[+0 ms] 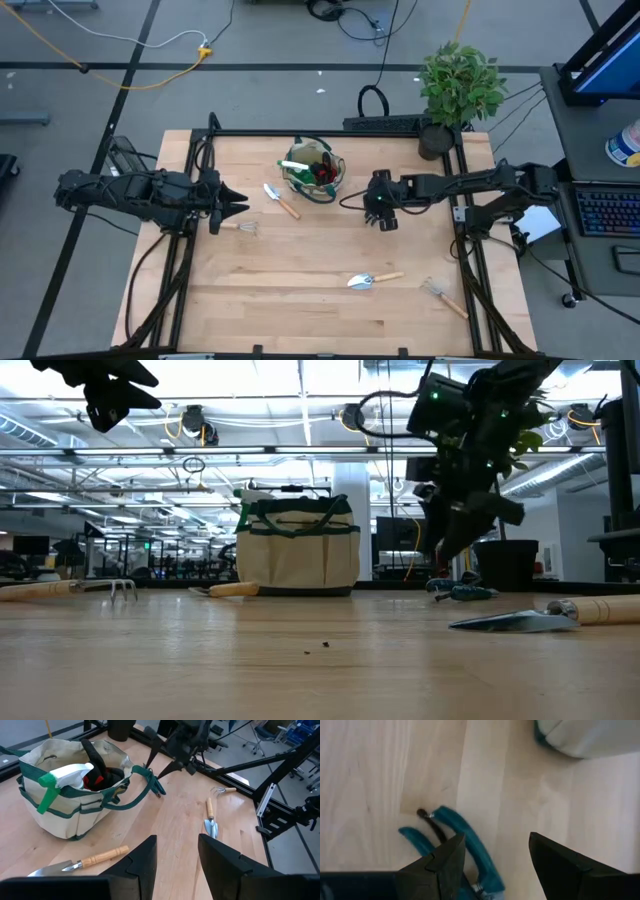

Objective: Pick & Place Garden tools in Gardening bag
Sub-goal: Put the green shear scissors into the gardening bag

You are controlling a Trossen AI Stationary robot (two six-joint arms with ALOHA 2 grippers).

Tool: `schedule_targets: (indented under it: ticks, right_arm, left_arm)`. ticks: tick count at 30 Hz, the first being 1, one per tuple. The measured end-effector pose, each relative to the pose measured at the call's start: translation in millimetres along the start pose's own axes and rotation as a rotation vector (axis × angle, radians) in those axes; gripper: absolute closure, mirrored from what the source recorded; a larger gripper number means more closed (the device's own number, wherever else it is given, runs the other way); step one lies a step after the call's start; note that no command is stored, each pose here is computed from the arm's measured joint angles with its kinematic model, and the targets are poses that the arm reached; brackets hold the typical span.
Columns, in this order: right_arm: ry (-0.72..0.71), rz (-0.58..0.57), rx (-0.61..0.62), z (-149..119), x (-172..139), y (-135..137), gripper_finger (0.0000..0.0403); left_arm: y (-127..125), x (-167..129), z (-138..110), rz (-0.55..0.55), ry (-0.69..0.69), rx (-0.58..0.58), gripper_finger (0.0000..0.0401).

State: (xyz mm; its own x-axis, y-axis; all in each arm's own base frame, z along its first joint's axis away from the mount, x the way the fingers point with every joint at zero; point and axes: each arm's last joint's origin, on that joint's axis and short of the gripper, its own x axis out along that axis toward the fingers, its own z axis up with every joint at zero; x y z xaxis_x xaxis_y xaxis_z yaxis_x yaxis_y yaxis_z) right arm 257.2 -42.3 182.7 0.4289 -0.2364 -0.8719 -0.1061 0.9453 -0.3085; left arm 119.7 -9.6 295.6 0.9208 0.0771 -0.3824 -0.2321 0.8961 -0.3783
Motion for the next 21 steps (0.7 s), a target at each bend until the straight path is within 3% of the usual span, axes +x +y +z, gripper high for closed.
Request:
schedule_targets:
  ticks: [5, 21]
  right_arm:
    - [0.015, 0.06, -0.014, -1, 7, 3, 0.019]
    - [0.057, 0.073, -0.034, 0, 32, 7, 0.019]
  left_arm:
    - [0, 0, 0, 0.001, 0.0, 0.001, 0.0251]
    - [1, 0, 1, 0.035, -0.017, 0.086, 0.0251]
